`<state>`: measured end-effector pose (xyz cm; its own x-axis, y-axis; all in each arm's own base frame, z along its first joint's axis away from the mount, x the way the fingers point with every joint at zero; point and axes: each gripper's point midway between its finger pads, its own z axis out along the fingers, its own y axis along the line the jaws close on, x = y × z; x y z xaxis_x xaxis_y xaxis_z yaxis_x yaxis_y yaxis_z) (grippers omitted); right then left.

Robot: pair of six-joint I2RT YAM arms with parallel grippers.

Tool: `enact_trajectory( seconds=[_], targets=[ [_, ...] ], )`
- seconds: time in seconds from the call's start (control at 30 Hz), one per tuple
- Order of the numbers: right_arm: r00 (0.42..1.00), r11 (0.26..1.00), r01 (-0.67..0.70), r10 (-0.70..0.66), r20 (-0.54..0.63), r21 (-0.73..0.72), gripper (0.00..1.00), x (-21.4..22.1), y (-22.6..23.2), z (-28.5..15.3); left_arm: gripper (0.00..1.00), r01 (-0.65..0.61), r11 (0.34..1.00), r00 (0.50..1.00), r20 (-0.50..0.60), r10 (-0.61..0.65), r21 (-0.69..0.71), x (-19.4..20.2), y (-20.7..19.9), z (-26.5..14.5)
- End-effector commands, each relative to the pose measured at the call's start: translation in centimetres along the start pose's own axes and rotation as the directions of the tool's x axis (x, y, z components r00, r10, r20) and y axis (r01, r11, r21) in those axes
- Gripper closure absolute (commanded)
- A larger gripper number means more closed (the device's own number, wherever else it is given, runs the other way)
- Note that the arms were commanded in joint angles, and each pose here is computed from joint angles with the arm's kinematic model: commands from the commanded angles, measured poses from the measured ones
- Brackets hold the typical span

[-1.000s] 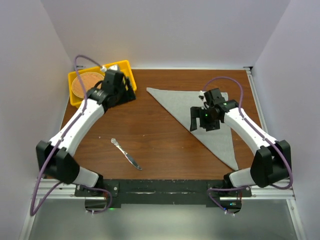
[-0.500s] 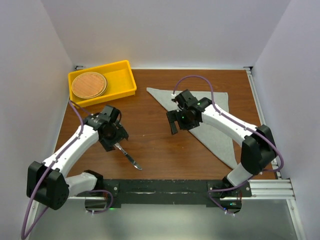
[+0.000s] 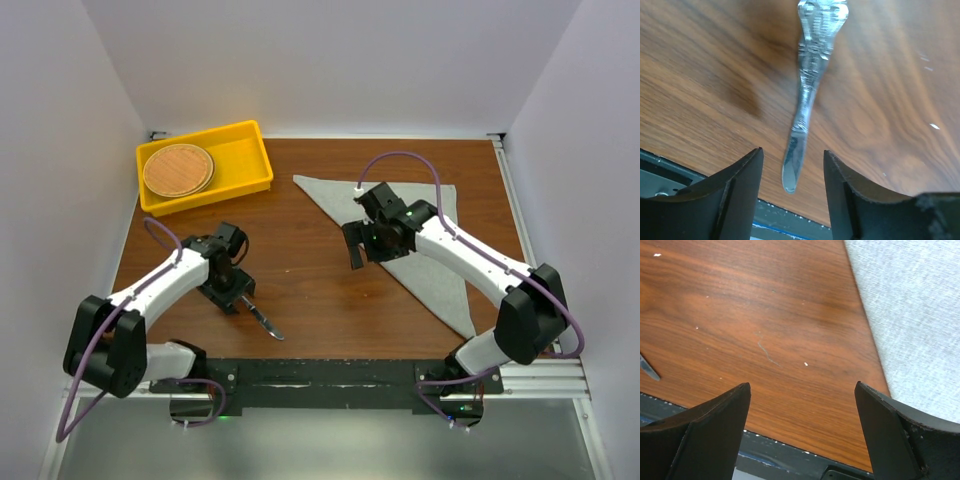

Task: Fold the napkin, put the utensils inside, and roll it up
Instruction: Grab a utensil with the right arm

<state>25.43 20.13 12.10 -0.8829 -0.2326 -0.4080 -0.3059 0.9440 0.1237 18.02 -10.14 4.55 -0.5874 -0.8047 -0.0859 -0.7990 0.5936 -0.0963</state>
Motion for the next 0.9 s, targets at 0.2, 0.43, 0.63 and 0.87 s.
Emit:
enact_trajectory(
  seconds=[0.2, 0.43, 0.63, 0.87],
  targets=[
    [1.0, 0.999, 0.015, -0.015, 0.003, 0.036, 0.11, 1.1, -1.2, -0.7, 0.5, 0.1, 0.994, 0.995, -0.004, -0.1, -0.036, 0.2, 0.1, 2.6],
    [0.999, 0.999, 0.032, -0.031, -0.02, 0.043, 0.1, 1.5, -1.4, 0.1, 0.51, 0.092, 0.992, 0.995, 0.04, -0.088, -0.092, -0.8, 0.1, 2.9],
    [0.999, 0.998, 0.042, -0.041, -0.024, 0.036, 0.1, 1.2, -1.1, 0.5, 0.5, 0.081, 0.989, 0.997, 0.025, -0.079, -0.122, -0.5, 0.1, 3.2],
    [0.998, 0.998, 0.049, -0.048, -0.033, 0.044, 0.1, 1.4, -1.3, 1.0, 0.5, 0.06, 0.993, 0.997, 0.059, -0.054, -0.106, -0.6, -0.7, 0.8]
  ],
)
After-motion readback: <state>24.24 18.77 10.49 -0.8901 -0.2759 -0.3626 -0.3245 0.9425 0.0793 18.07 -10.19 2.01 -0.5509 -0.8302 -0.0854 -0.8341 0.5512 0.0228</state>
